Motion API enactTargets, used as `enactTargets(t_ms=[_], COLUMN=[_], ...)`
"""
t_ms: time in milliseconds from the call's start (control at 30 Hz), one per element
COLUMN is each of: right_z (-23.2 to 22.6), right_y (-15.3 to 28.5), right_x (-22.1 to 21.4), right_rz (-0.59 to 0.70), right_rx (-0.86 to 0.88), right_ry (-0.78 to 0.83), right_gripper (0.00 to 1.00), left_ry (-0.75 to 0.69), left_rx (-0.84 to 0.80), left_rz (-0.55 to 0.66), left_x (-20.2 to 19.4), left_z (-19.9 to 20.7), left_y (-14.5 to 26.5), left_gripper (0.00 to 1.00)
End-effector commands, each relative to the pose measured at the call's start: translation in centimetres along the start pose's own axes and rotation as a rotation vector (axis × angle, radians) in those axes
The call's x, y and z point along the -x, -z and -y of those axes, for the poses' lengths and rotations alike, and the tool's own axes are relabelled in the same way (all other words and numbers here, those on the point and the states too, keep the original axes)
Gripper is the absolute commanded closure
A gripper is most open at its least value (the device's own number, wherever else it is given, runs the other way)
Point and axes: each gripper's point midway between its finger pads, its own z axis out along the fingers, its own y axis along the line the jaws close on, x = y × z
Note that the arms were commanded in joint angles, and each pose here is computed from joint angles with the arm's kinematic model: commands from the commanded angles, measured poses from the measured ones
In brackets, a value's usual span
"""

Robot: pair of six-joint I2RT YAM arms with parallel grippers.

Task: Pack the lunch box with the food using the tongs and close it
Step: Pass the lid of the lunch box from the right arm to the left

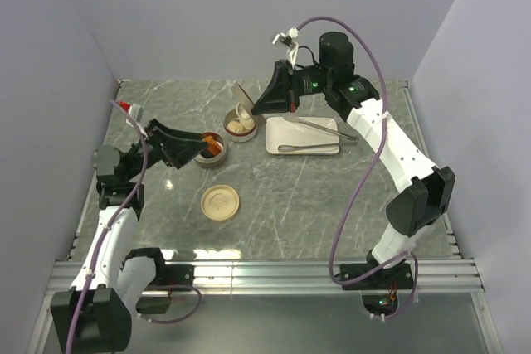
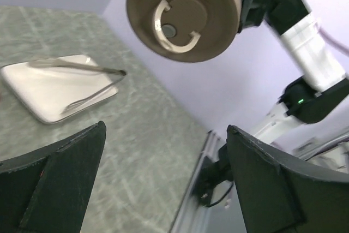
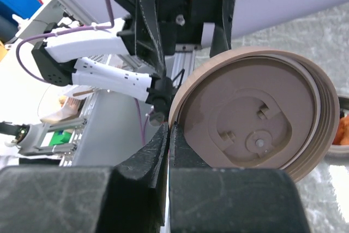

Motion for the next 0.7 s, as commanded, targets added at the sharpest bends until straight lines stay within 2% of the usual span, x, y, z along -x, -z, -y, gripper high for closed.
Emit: enactTargets(t_ms=[0, 267, 333, 367, 500, 667], right_z=[-4.2, -5.8, -5.8, -5.8, -5.9, -6.2], right_y=[0.0, -2.4, -2.9, -3.1, -4.0, -5.1], right_x=[3.3, 4.9, 5.3, 5.5, 5.6, 5.9], right_rz=[0.044, 0.09, 0.101, 0.105, 0.113, 0.116], right_rx=[0.044, 0.033, 0.031, 0.031, 0.038, 0.061], right_ry=[0.141, 0.226, 0.237, 0.242, 0.25, 0.257], right_gripper=[1.0, 1.0, 1.0, 1.0, 1.0, 1.0], left_ry=[0.021, 0.27, 0.318, 0.35, 0.376, 0.338], left_rx=[-0.099, -0.104, -0.087, -0.079, -0.095, -0.168], left_rz=[0.131, 0.257, 0.268, 0.271, 0.292, 0.297], left_x=[3.2, 6.6, 6.9, 7.0, 8.2, 8.9], left_z=[3.2, 3.1, 2.4, 2.2, 2.5, 4.5], left_y=[-1.0, -2.2, -2.4, -2.5, -2.9, -3.3], left_gripper=[0.02, 0.02, 0.03, 0.08, 0.2, 0.26])
